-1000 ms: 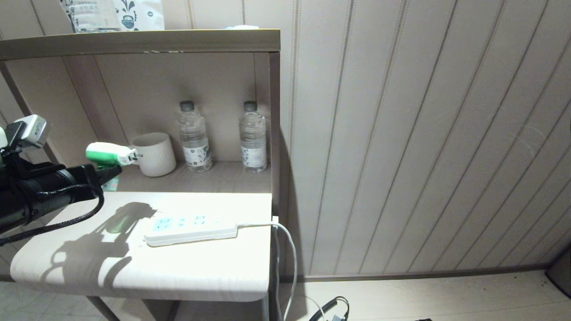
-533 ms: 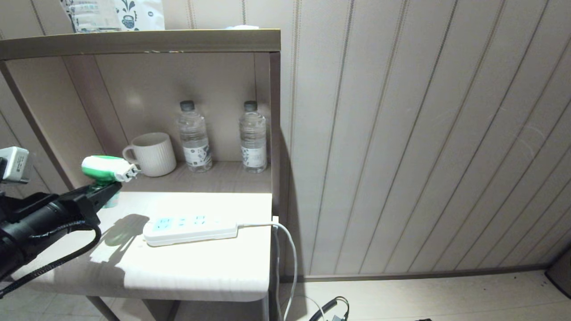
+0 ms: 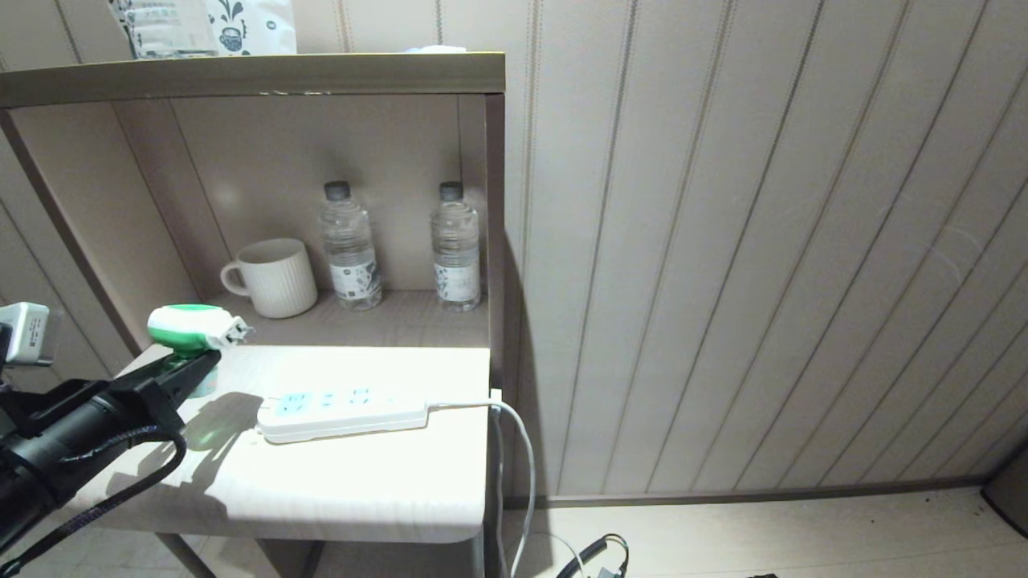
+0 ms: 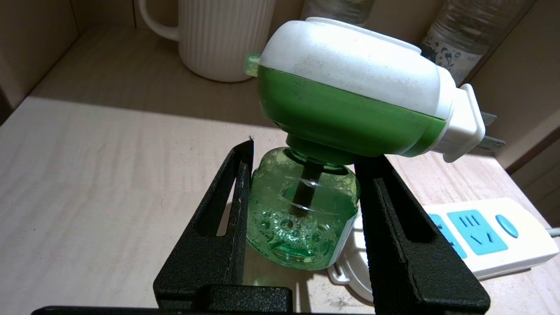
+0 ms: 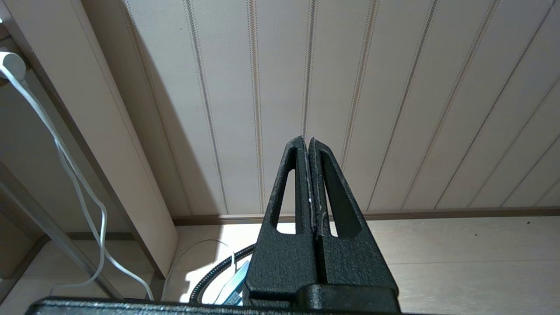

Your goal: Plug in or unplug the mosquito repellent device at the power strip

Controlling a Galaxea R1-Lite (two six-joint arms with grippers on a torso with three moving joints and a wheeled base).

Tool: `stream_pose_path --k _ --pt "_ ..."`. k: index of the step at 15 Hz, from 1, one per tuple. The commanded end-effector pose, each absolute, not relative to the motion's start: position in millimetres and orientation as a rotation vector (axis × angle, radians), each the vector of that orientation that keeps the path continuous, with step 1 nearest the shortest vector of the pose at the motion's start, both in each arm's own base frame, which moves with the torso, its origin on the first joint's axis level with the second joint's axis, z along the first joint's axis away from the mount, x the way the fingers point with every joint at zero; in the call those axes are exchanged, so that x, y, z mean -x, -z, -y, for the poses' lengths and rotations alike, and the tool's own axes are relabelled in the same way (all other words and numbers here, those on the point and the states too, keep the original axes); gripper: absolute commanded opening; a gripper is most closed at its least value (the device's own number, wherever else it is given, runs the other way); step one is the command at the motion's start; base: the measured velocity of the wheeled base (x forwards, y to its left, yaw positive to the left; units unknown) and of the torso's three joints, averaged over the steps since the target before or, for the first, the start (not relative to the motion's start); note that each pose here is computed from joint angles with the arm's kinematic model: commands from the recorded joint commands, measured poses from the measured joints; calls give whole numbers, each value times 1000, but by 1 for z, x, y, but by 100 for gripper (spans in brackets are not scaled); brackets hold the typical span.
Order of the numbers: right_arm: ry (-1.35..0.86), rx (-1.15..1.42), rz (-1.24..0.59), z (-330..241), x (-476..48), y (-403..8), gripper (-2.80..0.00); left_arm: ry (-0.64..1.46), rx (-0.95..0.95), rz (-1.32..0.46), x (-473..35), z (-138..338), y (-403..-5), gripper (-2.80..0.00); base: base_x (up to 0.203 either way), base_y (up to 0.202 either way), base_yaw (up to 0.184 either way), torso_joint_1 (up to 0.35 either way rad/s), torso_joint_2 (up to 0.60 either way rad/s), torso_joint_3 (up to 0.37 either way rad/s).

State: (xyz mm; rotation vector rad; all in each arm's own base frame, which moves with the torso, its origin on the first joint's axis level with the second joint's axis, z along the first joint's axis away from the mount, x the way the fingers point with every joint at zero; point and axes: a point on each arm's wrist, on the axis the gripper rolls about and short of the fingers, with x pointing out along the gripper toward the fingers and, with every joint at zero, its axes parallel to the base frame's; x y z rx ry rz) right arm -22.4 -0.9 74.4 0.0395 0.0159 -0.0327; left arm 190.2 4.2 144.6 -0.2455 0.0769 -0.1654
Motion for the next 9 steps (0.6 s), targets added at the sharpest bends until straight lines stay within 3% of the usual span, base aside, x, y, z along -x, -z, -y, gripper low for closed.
stream_pose_path --k 1,4,9 --pt "33 -40 -15 1 22 -74 -280 167 240 -54 -195 -5 -137 -280 0 0 0 0 0 0" --pt "33 -40 -16 1 22 -74 -280 143 220 16 -203 -6 -132 -280 0 0 0 0 0 0" --pt "33 -40 -16 1 22 -74 -280 6 119 -116 -210 -10 -101 -280 0 0 0 0 0 0"
